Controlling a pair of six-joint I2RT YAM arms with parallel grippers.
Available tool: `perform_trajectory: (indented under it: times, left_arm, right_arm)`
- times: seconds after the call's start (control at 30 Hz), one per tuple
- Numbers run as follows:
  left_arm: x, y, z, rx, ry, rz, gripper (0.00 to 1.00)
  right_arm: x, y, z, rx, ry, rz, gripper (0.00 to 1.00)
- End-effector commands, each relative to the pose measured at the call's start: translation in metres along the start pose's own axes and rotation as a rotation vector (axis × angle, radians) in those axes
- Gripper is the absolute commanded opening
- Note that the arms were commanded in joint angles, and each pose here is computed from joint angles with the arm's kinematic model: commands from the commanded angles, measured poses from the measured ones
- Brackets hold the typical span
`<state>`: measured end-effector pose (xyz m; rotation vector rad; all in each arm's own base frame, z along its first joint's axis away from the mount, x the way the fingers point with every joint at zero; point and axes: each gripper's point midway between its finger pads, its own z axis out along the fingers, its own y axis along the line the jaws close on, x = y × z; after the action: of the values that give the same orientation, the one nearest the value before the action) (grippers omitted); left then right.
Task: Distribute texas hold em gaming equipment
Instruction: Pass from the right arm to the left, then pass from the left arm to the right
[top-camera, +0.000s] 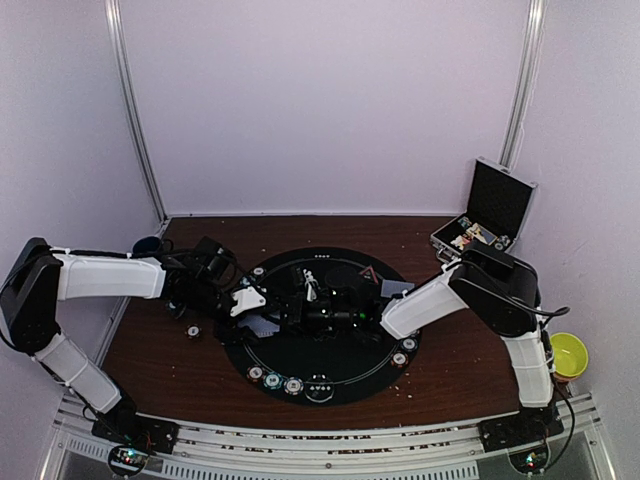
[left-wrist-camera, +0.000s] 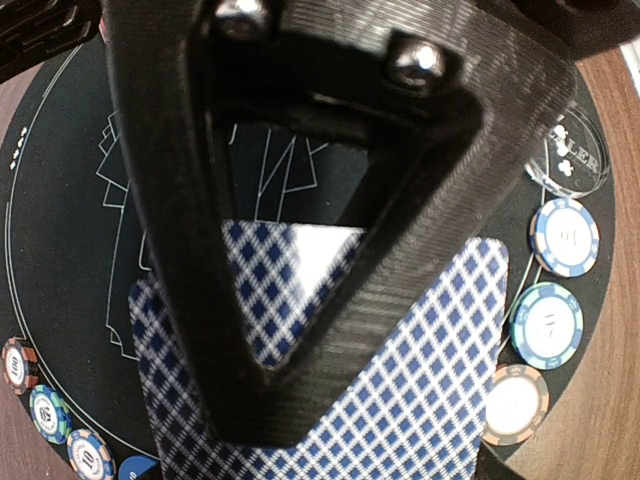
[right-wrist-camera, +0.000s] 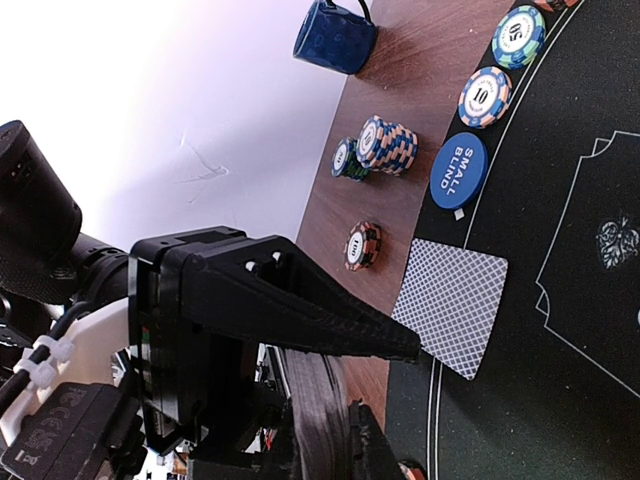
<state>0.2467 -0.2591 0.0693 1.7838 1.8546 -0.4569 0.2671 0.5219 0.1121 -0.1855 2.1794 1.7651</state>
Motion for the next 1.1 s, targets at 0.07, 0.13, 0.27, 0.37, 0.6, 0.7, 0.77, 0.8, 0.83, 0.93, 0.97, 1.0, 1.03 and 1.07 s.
perform_trajectory:
  times: [0.07, 0.13, 0.27, 0.37, 0.6, 0.7, 0.77, 0.8, 0.83, 0.93, 0.97, 1.0, 1.03, 1.07]
  left_arm:
    - [-0.010, 0.007, -0.002, -0.027, -0.030, 0.019, 0.37]
    - [-0.010, 0.008, -0.002, -0.030, -0.031, 0.019, 0.36]
    - [-0.011, 0.008, -0.002, -0.030, -0.031, 0.019, 0.34]
    - [-0.011, 0.008, -0.002, -0.030, -0.031, 0.018, 0.33]
    - [-0.011, 0.008, -0.002, -0.028, -0.033, 0.018, 0.33]
    - [-0.012, 0.007, -0.002, -0.027, -0.035, 0.021, 0.33]
    - [-0.012, 0.007, -0.002, -0.028, -0.034, 0.021, 0.33]
    - [-0.012, 0.006, -0.002, -0.027, -0.034, 0.023, 0.33]
    - [-0.012, 0.006, -0.001, -0.026, -0.033, 0.025, 0.33]
    - [-0.012, 0.006, -0.002, -0.028, -0.032, 0.025, 0.33]
    - [-0.013, 0.006, -0.002, -0.028, -0.035, 0.026, 0.34]
    - [-0.013, 0.006, -0.002, -0.027, -0.034, 0.025, 0.35]
    - [-0.013, 0.006, -0.002, -0.029, -0.035, 0.025, 0.37]
    - [-0.013, 0.005, -0.002, -0.027, -0.037, 0.026, 0.41]
  right_arm:
    - [-0.010, 0.027, -0.003, -0.057, -0.014, -0.025, 0.10]
    - [-0.008, 0.026, -0.003, -0.054, -0.006, -0.024, 0.12]
    - [-0.004, 0.024, 0.001, -0.060, 0.013, -0.022, 0.20]
    - [-0.001, 0.021, 0.005, -0.057, 0.029, -0.018, 0.24]
    - [0.006, 0.017, 0.012, -0.052, 0.053, -0.014, 0.29]
    - [0.009, 0.014, 0.018, -0.037, 0.068, -0.013, 0.29]
    - [0.012, 0.013, 0.021, -0.037, 0.076, -0.011, 0.30]
    - [0.012, 0.013, 0.022, -0.040, 0.079, -0.008, 0.30]
    - [0.013, 0.012, 0.023, -0.041, 0.083, -0.005, 0.29]
    - [0.015, 0.013, 0.024, -0.050, 0.087, 0.004, 0.19]
    - [0.015, 0.013, 0.024, -0.055, 0.090, 0.009, 0.14]
    - [0.015, 0.014, 0.024, -0.061, 0.090, 0.014, 0.09]
    - [0.016, 0.015, 0.024, -0.068, 0.093, 0.019, 0.04]
    - [0.017, 0.016, 0.024, -0.079, 0.093, 0.024, 0.00]
